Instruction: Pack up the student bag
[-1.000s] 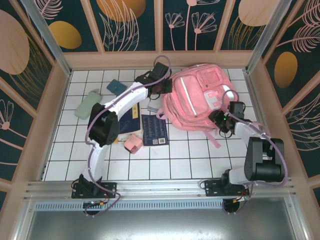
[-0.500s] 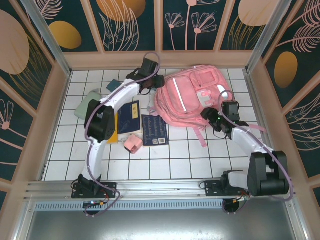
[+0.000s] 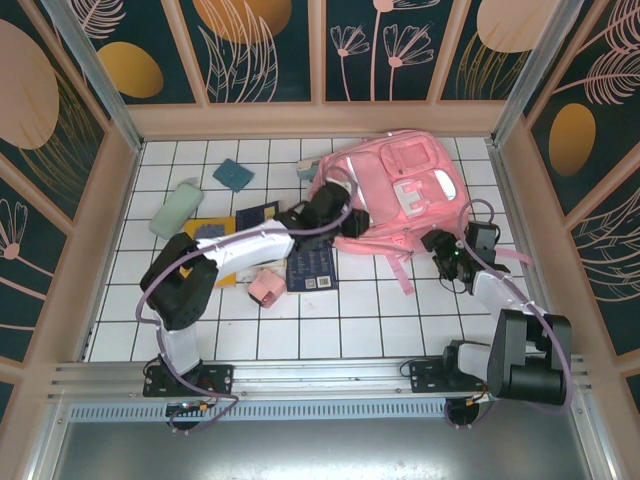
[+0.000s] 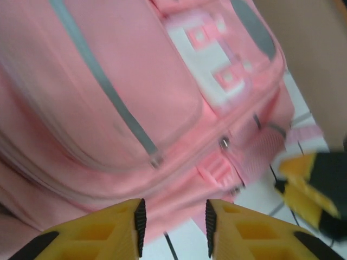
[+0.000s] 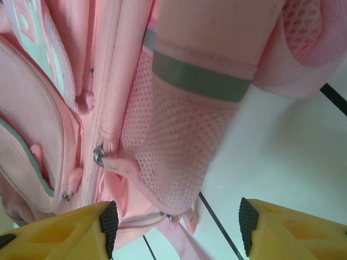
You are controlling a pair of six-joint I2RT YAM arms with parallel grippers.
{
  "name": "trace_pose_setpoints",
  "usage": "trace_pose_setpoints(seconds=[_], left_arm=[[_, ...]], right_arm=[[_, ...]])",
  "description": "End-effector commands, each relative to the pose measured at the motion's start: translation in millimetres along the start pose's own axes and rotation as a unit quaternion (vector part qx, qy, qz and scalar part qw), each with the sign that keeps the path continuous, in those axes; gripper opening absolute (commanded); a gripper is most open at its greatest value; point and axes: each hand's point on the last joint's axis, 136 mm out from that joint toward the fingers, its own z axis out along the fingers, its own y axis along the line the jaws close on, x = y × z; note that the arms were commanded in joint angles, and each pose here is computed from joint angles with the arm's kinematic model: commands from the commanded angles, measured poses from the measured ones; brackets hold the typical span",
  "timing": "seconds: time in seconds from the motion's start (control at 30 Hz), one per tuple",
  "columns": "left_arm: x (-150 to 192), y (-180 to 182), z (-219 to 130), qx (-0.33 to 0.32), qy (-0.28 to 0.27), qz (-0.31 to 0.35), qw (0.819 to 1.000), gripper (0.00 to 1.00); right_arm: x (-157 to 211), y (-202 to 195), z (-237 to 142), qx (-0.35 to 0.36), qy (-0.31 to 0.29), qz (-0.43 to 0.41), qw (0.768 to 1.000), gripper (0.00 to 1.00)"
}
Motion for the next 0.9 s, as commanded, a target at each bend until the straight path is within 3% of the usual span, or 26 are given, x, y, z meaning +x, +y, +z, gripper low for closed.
trace_pose_setpoints(seconds=[0.0, 0.37, 0.87], left_arm=[[10, -27, 11, 0.016, -0.028, 0.044, 0.999, 0.35], [76, -43, 65, 0.024, 0.035, 0.123, 0.991, 0.26], [99, -44, 104, 0.035, 0.082, 0.143, 0.986, 0.22]], right_arm=[[-5, 5, 5, -0.026, 0.004, 0.009, 1.0, 0.61], [-20, -3, 11, -0.012, 0.0, 0.019, 1.0, 0.51], [-17, -7, 16, -0.01, 0.015, 0.029, 0.999, 0.5]])
